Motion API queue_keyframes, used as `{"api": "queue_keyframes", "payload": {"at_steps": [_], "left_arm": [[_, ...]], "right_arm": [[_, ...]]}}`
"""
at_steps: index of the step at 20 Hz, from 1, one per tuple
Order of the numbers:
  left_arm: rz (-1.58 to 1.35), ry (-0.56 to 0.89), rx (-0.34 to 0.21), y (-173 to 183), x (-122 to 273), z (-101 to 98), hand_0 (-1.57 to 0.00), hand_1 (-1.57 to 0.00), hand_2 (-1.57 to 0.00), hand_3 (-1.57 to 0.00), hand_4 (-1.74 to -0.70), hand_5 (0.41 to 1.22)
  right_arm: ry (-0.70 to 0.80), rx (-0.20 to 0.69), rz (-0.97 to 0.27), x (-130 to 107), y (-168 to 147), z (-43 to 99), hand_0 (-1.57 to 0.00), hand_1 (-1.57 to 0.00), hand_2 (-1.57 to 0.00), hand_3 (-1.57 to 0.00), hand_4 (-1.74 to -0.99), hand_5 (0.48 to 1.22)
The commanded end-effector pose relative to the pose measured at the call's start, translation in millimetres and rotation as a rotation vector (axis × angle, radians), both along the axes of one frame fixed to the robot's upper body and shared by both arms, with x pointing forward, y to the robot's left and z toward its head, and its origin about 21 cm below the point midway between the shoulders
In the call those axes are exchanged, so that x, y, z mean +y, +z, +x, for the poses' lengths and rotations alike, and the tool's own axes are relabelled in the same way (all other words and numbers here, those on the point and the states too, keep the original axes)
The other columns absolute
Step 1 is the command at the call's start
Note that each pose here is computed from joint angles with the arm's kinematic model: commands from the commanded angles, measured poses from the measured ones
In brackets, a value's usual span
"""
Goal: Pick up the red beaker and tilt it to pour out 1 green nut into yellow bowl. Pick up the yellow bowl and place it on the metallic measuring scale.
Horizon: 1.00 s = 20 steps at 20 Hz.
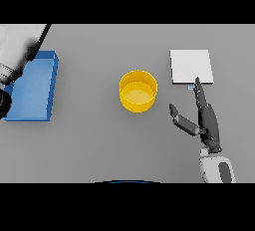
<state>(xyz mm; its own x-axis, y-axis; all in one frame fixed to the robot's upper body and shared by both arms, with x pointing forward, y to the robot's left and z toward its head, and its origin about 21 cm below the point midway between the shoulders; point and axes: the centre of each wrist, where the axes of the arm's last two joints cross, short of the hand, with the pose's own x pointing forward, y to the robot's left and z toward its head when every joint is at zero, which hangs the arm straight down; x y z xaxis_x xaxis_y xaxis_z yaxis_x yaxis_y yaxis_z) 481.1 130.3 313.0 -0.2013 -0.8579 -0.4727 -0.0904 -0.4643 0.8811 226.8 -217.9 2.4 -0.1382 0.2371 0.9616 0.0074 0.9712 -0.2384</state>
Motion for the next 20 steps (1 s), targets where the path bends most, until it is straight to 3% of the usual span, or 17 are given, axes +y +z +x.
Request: {"api": "queue_keyframes", "payload": {"at_steps": [1,5,11,16,20], "left_arm": [[-0.118,0.042,0.0,-1.3,16.4,3.4,-1.57,-1.57,-1.56,-1.36,-1.73,1.221],[-0.504,0.15,0.003,-19.5,86.5,8.6,-1.57,-1.57,-1.56,-1.41,-1.74,1.221],[-0.913,0.365,-0.102,-68.1,162.4,-7.0,-1.57,-1.57,-1.57,-1.45,-1.74,1.221],[-1.083,0.562,-0.132,-134.5,189.9,-44.2,-1.57,-1.57,-1.57,-1.45,-1.74,1.221],[-1.146,0.617,-0.123,-172.6,192.0,-84.2,-1.57,-1.57,-1.57,-1.45,-1.74,1.221]], "right_arm": [[0.003,0.0,0.002,-3.4,-1.1,0.0,0.0,0.0,0.0,0.0,-1.222,0.592],[0.008,-0.01,0.001,-5.8,-3.8,2.9,0.0,0.0,0.0,0.0,-1.22,0.587],[0.032,-0.013,-0.031,-11.8,-6.3,3.2,0.0,0.0,0.0,0.0,-1.212,0.604],[0.041,-0.006,-0.071,-14.0,-1.3,3.0,0.0,0.0,0.0,0.0,-1.21,0.649],[0.039,0.003,-0.079,-10.4,-0.9,4.7,0.0,0.0,0.0,0.0,-1.215,0.664]]}}
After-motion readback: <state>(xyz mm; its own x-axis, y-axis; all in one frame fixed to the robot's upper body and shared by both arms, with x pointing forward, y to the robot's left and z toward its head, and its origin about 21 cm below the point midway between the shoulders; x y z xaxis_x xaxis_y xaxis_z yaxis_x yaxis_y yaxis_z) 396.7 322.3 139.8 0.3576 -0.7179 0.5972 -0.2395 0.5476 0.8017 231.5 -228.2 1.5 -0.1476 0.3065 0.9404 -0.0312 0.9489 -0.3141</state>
